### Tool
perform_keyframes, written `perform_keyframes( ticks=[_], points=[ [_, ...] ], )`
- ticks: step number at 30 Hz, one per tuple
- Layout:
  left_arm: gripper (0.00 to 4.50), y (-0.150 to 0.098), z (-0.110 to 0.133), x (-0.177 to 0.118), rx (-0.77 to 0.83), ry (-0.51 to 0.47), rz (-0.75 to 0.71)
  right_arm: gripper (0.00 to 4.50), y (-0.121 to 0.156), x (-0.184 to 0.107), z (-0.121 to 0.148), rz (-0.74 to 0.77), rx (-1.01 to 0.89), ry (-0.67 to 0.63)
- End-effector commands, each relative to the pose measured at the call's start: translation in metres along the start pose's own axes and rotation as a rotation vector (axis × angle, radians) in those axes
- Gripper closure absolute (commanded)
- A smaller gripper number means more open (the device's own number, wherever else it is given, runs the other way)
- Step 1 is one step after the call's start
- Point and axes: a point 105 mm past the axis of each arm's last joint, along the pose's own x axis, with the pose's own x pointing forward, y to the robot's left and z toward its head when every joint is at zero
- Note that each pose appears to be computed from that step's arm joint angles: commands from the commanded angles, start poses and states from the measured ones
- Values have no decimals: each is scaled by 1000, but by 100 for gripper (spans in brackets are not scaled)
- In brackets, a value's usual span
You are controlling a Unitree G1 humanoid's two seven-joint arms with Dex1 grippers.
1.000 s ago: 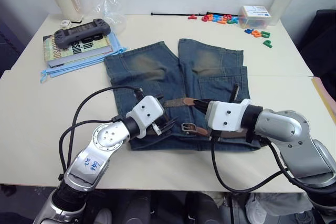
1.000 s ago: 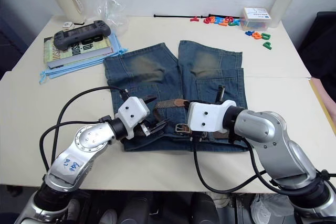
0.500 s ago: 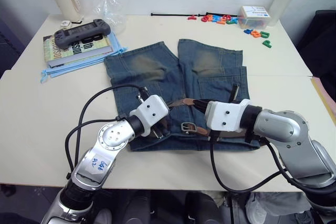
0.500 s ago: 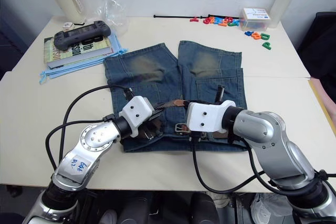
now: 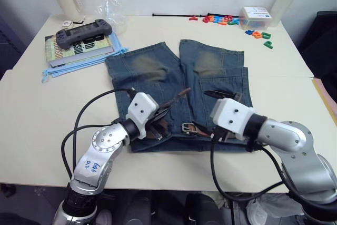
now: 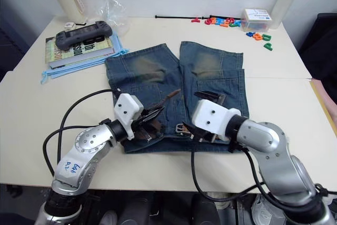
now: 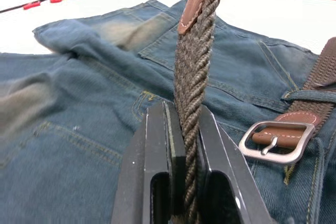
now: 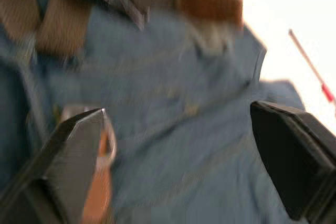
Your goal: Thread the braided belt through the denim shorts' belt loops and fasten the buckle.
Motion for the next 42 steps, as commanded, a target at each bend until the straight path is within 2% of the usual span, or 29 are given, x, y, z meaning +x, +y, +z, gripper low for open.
perform_keyframes(
  ticks=[1, 7, 16, 20, 24, 26, 27, 33, 35, 42],
  points=[
    [450, 5, 7, -4, -50, -32, 19, 6, 25, -2, 6, 52, -21, -26],
    [450, 8, 6, -5, -85, -25, 23, 6, 44, 12, -7, 39, -3, 6],
    [450, 7, 5, -5, -70, -9, 7, 6, 40, 29, -30, -67, -4, 97],
    [450, 6, -1, -5, -44, 27, 4, 120, 35, 32, -27, -118, 59, 79],
    [450, 6, -6, -5, -40, 50, 9, 347, 31, 32, -26, -138, 108, 84],
    [450, 7, -12, -4, -36, 84, 15, 423, 27, 33, -24, -156, 144, 88],
    [450, 7, -14, -4, -32, 94, 17, 445, 27, 33, -23, -159, 154, 89],
    [450, -11, -47, -5, -2, 283, -95, 445, 12, 37, -17, -234, 264, 120],
    [450, -9, -57, -6, -17, 351, -78, 445, 8, 38, -17, -262, 298, 145],
    [450, -12, -58, -6, -46, 401, -92, 445, 2, 39, -15, -344, 402, 194]
  ],
)
